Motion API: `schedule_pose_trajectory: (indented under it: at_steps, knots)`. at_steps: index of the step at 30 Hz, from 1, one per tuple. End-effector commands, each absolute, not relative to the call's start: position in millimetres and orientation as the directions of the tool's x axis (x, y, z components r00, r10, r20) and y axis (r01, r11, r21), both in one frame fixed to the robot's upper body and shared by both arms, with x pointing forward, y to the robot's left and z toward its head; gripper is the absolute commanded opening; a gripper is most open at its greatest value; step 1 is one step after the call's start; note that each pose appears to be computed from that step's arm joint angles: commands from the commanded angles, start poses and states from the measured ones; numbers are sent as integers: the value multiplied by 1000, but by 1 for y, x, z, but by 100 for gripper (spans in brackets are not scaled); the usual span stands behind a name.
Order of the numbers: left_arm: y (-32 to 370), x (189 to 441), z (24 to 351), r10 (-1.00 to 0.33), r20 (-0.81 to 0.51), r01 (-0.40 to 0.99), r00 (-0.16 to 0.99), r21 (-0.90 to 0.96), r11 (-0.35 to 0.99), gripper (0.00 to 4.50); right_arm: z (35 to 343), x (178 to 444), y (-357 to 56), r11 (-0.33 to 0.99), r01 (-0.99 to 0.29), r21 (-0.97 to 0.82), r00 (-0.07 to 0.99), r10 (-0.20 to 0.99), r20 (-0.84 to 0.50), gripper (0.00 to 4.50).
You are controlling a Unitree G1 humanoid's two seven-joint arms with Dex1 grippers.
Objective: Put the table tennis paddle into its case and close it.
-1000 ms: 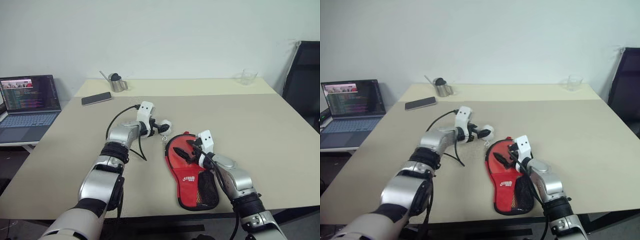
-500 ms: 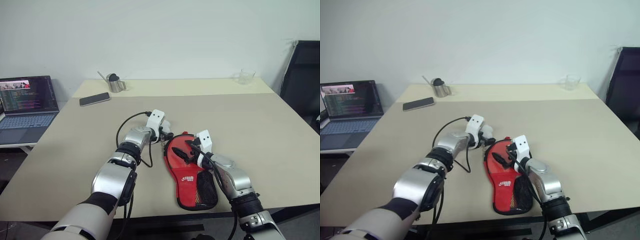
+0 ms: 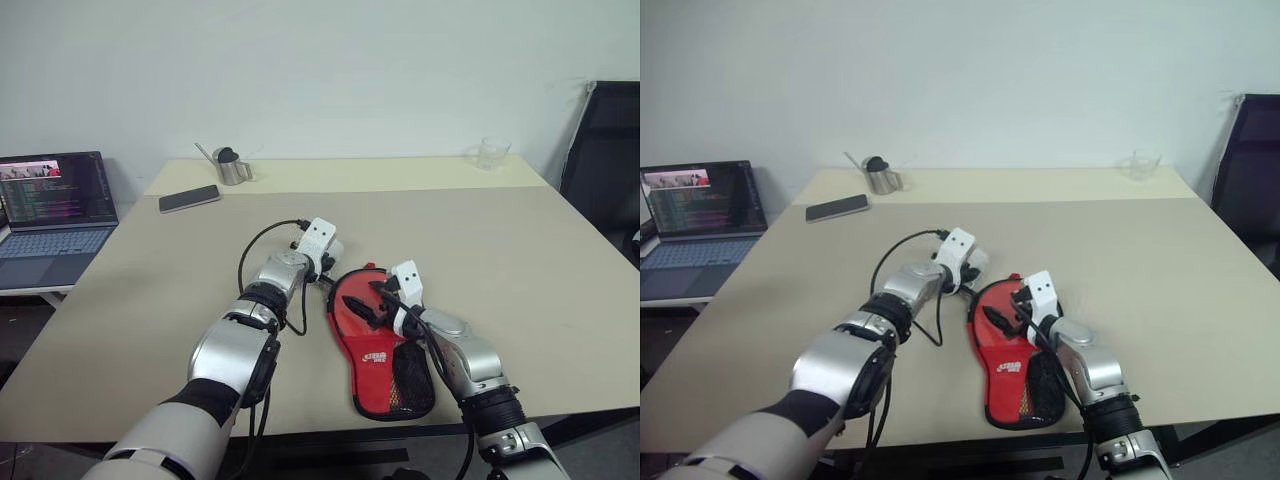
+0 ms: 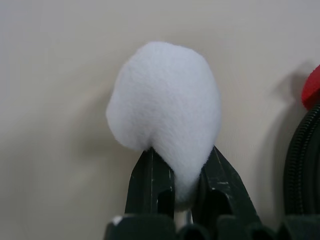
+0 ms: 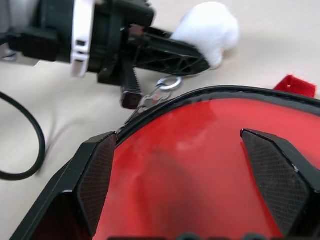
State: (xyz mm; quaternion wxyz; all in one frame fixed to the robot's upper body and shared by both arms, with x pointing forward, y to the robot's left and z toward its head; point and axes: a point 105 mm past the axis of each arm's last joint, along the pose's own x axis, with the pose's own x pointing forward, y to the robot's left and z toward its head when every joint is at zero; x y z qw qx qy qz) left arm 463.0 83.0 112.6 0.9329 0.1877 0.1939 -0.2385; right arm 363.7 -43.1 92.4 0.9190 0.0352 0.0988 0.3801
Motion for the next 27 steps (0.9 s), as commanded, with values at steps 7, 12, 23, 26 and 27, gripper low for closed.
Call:
schedule_pose_trajectory:
  at_steps: [7, 12, 23, 26, 27]
  knots:
    - [75, 478, 158, -303, -322, 442, 897, 608, 660, 13, 70, 350, -43, 698, -694, 179, 658, 715, -237, 435]
    - [56, 479, 172, -311, -281, 411, 908, 743, 529, 13, 68, 345, -41, 698, -690, 191, 658, 715, -237, 435]
    - [34, 479, 191, -303, -183, 293, 935, 881, 373, 13, 64, 327, -38, 699, -680, 222, 655, 715, -246, 435]
    - [27, 479, 197, -308, -152, 259, 939, 902, 346, 13, 63, 321, -38, 698, -678, 229, 652, 715, -252, 435]
    - [25, 479, 198, -309, -145, 250, 940, 908, 336, 13, 63, 319, -38, 699, -677, 231, 651, 715, -254, 435]
